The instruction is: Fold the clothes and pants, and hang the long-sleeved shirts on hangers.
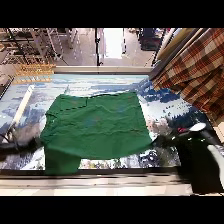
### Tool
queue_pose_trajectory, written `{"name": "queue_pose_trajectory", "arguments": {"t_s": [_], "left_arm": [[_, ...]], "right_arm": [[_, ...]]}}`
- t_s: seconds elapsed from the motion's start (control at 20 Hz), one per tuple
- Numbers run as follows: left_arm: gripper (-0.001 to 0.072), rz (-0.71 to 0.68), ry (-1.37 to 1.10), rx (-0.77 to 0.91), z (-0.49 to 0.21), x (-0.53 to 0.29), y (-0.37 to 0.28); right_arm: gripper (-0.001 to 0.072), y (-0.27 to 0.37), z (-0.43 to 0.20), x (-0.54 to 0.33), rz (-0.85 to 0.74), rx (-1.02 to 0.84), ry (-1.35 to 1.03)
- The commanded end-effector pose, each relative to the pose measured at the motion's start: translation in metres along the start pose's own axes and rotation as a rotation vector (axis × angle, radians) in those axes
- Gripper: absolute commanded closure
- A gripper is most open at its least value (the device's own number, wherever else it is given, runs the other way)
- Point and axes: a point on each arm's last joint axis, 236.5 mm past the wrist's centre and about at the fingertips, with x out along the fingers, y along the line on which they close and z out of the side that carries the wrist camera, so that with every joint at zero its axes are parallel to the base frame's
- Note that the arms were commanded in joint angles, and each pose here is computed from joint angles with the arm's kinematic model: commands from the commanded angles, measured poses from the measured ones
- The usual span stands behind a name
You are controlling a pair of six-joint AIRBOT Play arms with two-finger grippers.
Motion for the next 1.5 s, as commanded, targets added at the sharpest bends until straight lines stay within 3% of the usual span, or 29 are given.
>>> {"name": "queue_pose_trajectory", "arguments": {"t_s": [0.0,0.15,0.3,0.4,0.5,0.6,0.75,0.85,0.95,1.1,1.2,1.45], "left_arm": [[0.0703,-0.44,-0.272,0.212,0.068,-0.12,-0.169],[0.0702,-0.894,-0.711,0.451,0.084,-0.326,-0.325],[0.0702,-1.327,-1.075,0.713,0.003,-0.518,-0.411],[0.0702,-1.495,-1.233,0.773,-0.045,-0.59,-0.427],[0.0702,-1.56,-1.311,0.781,-0.065,-0.621,-0.43],[0.0702,-1.44,-1.385,0.791,-0.05,-0.616,-0.426],[0.0701,-1.047,-1.388,0.725,0.031,-0.566,-0.403],[0.0701,-0.738,-1.261,0.645,0.088,-0.504,-0.366],[0.0701,-0.523,-1.093,0.587,0.129,-0.44,-0.324],[0.0701,-0.417,-0.746,0.554,0.155,-0.319,-0.284],[0.0701,-0.3,-0.519,0.532,0.167,-0.216,-0.245],[0.0701,-0.043,-0.333,0.292,0.217,0.004,-0.108]], "right_arm": [[0.0693,0.118,0.034,-0.098,-0.022,-0.34,-0.198],[0.0693,0.245,0.046,-0.236,-0.354,-0.752,-0.634],[0.0693,0.389,-0.015,-0.383,-0.76,-1.006,-1.236],[0.0693,0.456,-0.079,-0.434,-0.892,-1.091,-1.518],[0.0693,0.494,-0.121,-0.452,-0.932,-1.151,-1.654],[0.0693,0.504,-0.127,-0.458,-0.933,-1.17,-1.69],[0.0693,0.478,-0.083,-0.454,-0.884,-1.115,-1.602],[0.0692,0.438,-0.031,-0.426,-0.78,-1.048,-1.412],[0.0693,0.384,0.018,-0.377,-0.63,-0.957,-1.153],[0.0692,0.292,0.081,-0.302,-0.388,-0.726,-0.804],[0.0692,0.228,0.121,-0.246,-0.306,-0.594,-0.626],[0.0692,0.042,0.226,-0.092,-0.423,-0.343,-0.464]]}}
